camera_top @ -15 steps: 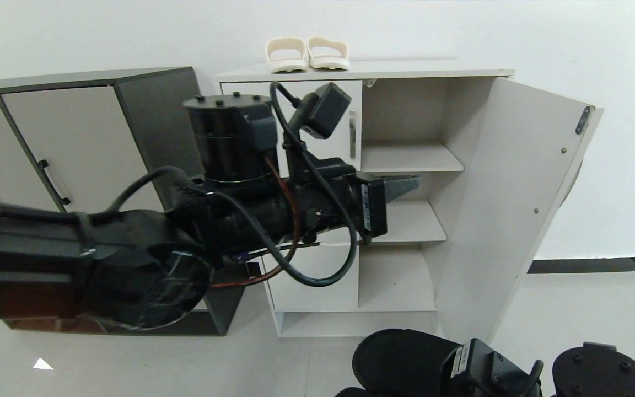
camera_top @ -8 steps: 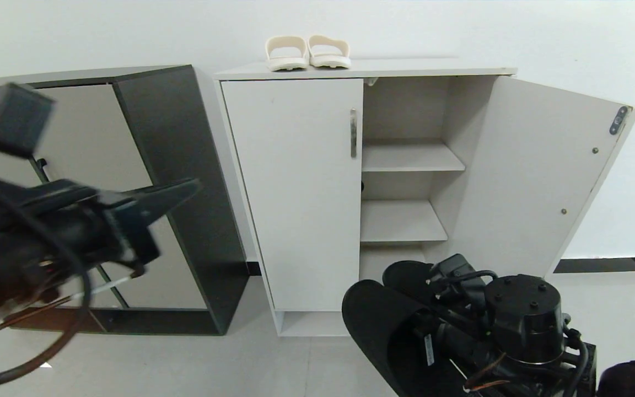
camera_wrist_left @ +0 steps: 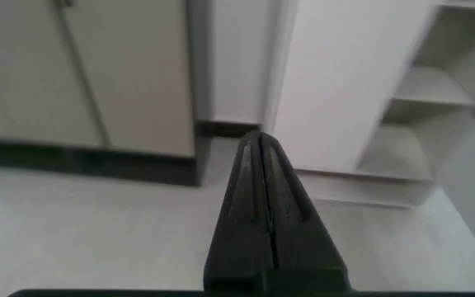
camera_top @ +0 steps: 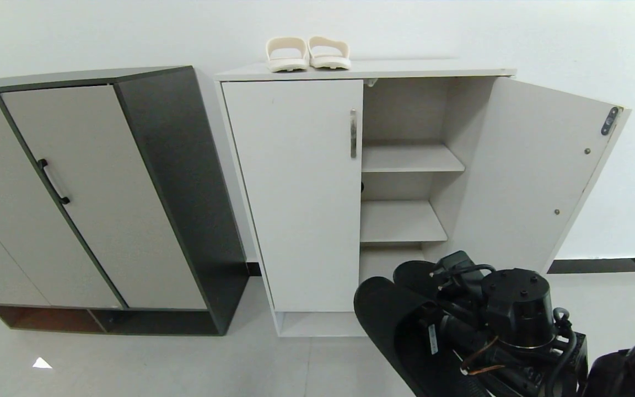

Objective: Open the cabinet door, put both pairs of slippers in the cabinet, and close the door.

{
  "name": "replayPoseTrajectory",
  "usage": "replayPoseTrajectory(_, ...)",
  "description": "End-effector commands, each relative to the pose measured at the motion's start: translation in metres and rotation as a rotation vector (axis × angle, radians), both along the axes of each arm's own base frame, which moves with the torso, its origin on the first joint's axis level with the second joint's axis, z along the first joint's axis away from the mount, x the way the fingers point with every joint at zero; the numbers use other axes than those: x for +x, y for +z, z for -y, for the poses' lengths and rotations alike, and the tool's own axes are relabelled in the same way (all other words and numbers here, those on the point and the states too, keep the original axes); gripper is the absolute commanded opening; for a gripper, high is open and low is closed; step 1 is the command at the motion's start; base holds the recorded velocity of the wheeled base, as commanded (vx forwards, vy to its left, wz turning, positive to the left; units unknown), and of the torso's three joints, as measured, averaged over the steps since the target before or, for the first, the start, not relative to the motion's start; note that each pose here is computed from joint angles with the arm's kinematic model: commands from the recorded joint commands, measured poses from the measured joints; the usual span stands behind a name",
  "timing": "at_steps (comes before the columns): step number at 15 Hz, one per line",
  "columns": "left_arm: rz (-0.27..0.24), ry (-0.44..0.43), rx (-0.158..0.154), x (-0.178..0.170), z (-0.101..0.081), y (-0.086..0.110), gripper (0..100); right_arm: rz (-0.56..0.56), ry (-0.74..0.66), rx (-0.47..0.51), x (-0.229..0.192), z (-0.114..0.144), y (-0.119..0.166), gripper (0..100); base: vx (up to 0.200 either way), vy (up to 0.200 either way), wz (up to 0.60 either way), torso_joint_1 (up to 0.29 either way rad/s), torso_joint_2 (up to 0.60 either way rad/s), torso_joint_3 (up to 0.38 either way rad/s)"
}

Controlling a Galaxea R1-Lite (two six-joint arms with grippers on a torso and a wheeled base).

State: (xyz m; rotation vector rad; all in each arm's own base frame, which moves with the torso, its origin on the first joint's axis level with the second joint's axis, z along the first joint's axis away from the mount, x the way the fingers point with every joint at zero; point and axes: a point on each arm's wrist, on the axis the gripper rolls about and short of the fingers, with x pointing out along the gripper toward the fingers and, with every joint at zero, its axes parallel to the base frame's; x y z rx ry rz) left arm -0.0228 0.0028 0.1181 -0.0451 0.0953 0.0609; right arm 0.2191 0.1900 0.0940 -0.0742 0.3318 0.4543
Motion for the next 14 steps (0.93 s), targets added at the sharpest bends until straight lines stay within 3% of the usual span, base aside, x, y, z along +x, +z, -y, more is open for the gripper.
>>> replayPoseTrajectory(1, 0.1, -0.048, 0.006, -0.002, 0.003, -0.039, 0, -0.003, -0.001, -0.002, 0.001, -0.001, -0.002, 0, 0.0, 0.0, 0.0, 0.0, 0.0, 0.0)
replayPoseTrajectory(2, 0.129, -0.104, 0.016, -0.001, 0.004, -0.038, 0, 0.002, 0.005, 0.002, 0.002, -0.004, -0.001, 0, 0.0, 0.0, 0.0, 0.0, 0.0, 0.0)
replayPoseTrajectory(3, 0.123, -0.135, -0.012, -0.001, 0.005, -0.038, 0, 0.002, 0.008, 0.002, 0.003, -0.007, -0.002, 0, 0.0, 0.0, 0.0, 0.0, 0.0, 0.0)
replayPoseTrajectory(4, 0.124, -0.127, 0.016, -0.001, 0.004, -0.038, 0, 0.008, 0.013, 0.004, 0.003, -0.011, -0.001, 0, 0.0, 0.0, 0.0, 0.0, 0.0, 0.0)
replayPoseTrajectory(5, 0.12, -0.089, 0.074, -0.001, 0.003, -0.038, 0, 0.006, 0.025, 0.003, 0.0, -0.014, -0.002, 0, 0.0, 0.0, 0.0, 0.0, 0.0, 0.0)
replayPoseTrajectory(6, 0.085, -0.021, 0.102, 0.0, 0.002, -0.043, 0, 0.01, 0.013, 0.001, 0.0, -0.015, -0.001, 0, 0.0, 0.0, 0.0, 0.0, 0.0, 0.0)
replayPoseTrajectory(8, 0.09, -0.086, 0.087, 0.0, 0.003, -0.043, 0, 0.023, -0.02, -0.013, -0.003, -0.019, -0.002, 0, 0.0, 0.0, 0.0, 0.0, 0.0, 0.0)
replayPoseTrajectory(11, 0.091, -0.084, 0.071, 0.0, 0.003, -0.043, 0, 0.04, -0.036, -0.007, -0.001, -0.025, 0.001, 0, 0.0, 0.0, 0.0, 0.0, 0.0, 0.0)
replayPoseTrajectory(14, 0.091, -0.084, 0.071, 0.0, 0.003, -0.043, 0, 0.086, -0.214, -0.041, 0.022, -0.047, -0.011, 0, 0.0, 0.0, 0.0, 0.0, 0.0, 0.0)
